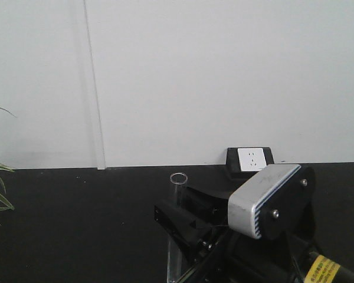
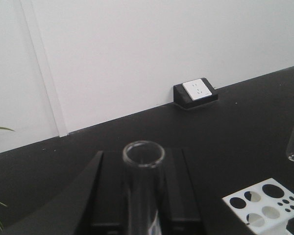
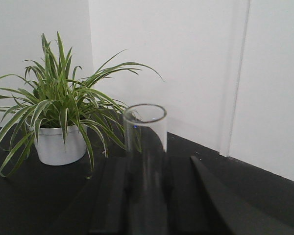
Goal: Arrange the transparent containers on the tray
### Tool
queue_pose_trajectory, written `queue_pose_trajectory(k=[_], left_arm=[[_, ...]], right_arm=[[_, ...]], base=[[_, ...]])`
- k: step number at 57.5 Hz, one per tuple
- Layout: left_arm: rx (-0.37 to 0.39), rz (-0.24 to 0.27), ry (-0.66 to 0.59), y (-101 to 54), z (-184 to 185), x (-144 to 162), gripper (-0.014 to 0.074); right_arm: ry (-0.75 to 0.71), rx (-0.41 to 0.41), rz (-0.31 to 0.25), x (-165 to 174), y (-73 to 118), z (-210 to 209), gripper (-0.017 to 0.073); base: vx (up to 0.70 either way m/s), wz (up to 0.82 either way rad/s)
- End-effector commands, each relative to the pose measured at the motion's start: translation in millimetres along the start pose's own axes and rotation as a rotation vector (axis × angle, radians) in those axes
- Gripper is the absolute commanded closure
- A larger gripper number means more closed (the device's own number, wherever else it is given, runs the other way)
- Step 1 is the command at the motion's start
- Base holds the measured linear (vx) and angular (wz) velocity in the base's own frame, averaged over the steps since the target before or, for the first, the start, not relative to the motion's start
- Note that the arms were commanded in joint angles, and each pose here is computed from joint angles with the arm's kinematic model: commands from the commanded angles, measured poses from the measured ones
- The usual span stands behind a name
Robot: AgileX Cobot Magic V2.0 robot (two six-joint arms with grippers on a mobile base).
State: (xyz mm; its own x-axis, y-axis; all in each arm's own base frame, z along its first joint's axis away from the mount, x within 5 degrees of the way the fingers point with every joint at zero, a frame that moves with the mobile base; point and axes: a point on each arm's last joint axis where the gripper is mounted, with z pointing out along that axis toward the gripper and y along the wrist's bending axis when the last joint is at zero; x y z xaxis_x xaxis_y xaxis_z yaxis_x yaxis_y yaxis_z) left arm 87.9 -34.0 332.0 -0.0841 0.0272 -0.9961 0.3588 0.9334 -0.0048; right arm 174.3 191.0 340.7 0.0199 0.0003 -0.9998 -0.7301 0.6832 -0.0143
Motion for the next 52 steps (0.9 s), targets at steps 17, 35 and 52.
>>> queue_pose_trajectory(k=[17,35,52], left_arm=[[0.018,-0.003,-0.109,-1.6,-2.1,-16.4,0.0427],[0.018,-0.003,-0.109,-1.6,-2.1,-16.4,0.0427],[0.018,-0.003,-0.109,-1.6,-2.1,-16.4,0.0427]], right_arm=[[-0.147,0.004,-0.017,-26.0,-0.6,-4.3,0.0330],[-0.147,0.004,-0.017,-26.0,-0.6,-4.3,0.0330],[-0.119,0.003,-0.017,-22.8,-0.4,-4.1,0.0330]], base=[[0.00,0.00],[0.00,0.01],[-0.05,0.00]])
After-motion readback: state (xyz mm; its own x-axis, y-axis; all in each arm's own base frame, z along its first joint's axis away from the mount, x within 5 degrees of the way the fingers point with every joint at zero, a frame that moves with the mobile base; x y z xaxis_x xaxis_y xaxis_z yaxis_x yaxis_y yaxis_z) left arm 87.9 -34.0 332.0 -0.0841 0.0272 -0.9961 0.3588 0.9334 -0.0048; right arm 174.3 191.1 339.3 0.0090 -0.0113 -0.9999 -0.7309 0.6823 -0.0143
